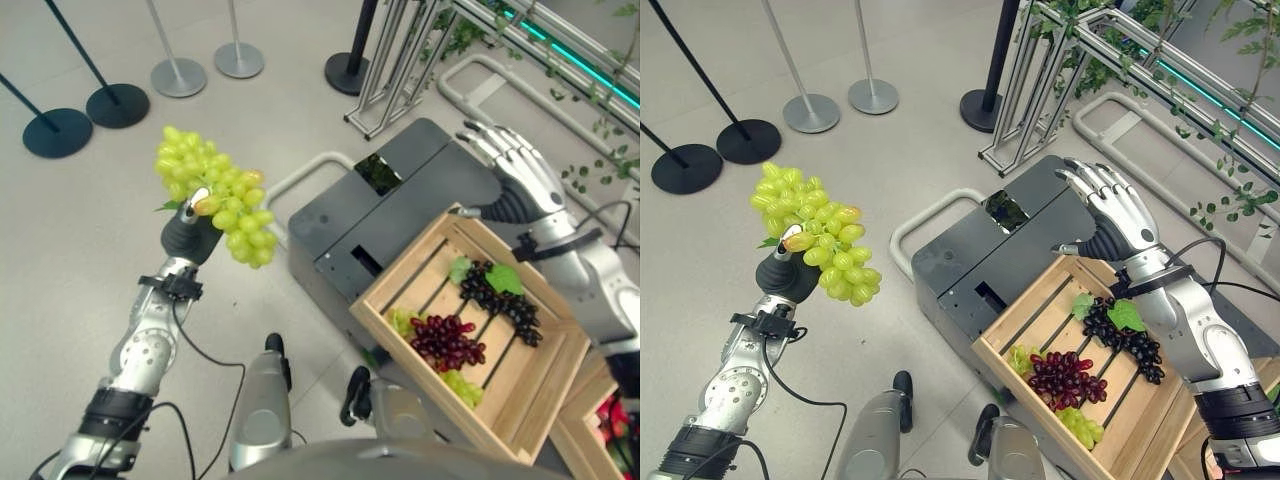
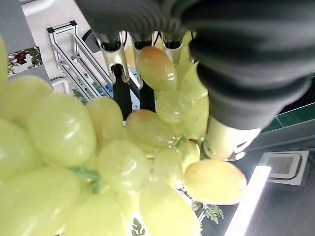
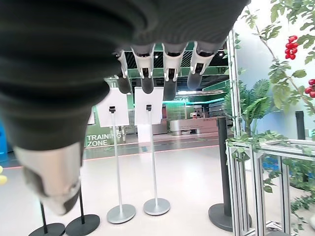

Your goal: Pick up the fruits from the basket on one side to the basket on the other side

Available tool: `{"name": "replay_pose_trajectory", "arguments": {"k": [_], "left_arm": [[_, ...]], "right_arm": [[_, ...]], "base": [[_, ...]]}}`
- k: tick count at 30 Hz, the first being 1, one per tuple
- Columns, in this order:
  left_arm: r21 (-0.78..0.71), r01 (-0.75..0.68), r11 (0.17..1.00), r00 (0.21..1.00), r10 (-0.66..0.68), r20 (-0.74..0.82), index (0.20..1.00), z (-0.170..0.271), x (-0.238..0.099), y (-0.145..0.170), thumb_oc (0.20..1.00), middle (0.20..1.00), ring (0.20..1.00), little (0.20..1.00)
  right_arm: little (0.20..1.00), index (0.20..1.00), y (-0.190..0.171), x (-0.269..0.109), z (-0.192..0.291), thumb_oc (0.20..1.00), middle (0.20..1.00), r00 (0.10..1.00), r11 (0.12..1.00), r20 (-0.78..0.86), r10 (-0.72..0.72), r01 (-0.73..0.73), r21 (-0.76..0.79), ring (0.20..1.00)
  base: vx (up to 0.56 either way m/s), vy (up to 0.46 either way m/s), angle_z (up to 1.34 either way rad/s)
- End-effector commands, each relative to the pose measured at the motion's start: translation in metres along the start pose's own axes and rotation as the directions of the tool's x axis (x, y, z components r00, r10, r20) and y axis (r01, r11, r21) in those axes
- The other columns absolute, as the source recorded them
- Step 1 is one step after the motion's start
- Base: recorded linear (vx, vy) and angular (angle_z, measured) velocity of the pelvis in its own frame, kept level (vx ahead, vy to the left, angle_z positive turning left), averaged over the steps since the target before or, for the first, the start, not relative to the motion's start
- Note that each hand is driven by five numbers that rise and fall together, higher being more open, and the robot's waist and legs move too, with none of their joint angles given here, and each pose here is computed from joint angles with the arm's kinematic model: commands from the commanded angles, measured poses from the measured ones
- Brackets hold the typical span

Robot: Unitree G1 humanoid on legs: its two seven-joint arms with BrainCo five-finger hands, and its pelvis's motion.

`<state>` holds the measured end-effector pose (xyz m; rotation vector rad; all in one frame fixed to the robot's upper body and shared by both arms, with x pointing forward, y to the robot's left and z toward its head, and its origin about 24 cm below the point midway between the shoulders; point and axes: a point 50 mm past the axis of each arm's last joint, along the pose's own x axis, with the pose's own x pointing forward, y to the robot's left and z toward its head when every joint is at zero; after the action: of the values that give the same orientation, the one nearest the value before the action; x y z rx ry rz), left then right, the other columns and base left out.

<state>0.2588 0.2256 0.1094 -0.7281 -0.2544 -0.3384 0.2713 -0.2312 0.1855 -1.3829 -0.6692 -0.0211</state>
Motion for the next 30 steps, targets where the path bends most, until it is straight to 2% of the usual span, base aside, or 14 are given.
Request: {"name": "replay_pose_trajectory", "arguments": {"k": [1, 7, 13, 20, 30], "left_arm": [[0.011, 0.143, 0.99, 0.986, -0.143, 0.089, 0.2, 0.006, 0.014, -0.027, 0.2, 0.2, 0.2, 0.2], [-0.011, 0.16, 0.987, 0.984, -0.159, 0.085, 0.2, -0.001, 0.017, -0.033, 0.2, 0.2, 0.2, 0.2], [-0.029, 0.181, 0.983, 0.979, -0.178, 0.095, 0.2, 0.0, 0.019, -0.04, 0.2, 0.2, 0.2, 0.2], [0.014, 0.211, 0.977, 0.974, -0.211, 0.078, 0.2, 0.005, 0.018, -0.045, 0.2, 0.2, 0.2, 0.2], [0.043, 0.205, 0.978, 0.976, -0.208, 0.07, 0.2, 0.006, 0.009, -0.043, 0.2, 0.2, 0.2, 0.2]], "right_arm": [[1.0, 1.0, -0.022, 0.019, 0.0, 1.0, 1.0, 0.995, 0.996, 0.043, -0.086, 0.087, -0.018, 1.0], [1.0, 1.0, -0.032, 0.022, -0.006, 1.0, 1.0, 0.992, 0.992, 0.031, -0.12, 0.121, -0.038, 1.0], [1.0, 1.0, -0.031, 0.027, 0.0, 1.0, 1.0, 0.989, 0.99, 0.042, -0.14, 0.14, 0.01, 1.0], [1.0, 1.0, -0.025, 0.026, -0.001, 1.0, 1.0, 0.99, 0.989, 0.007, -0.144, 0.144, 0.025, 1.0], [1.0, 1.0, -0.007, 0.015, -0.004, 1.0, 1.0, 0.998, 0.998, -0.036, -0.052, 0.054, 0.037, 1.0]], "base": [[-0.17, -0.045, 0.42], [-0.24, -0.06, 0.32], [-0.12, 0.072, 0.15], [-0.1, 0.267, 0.11], [-0.1, 0.274, -0.07]]}}
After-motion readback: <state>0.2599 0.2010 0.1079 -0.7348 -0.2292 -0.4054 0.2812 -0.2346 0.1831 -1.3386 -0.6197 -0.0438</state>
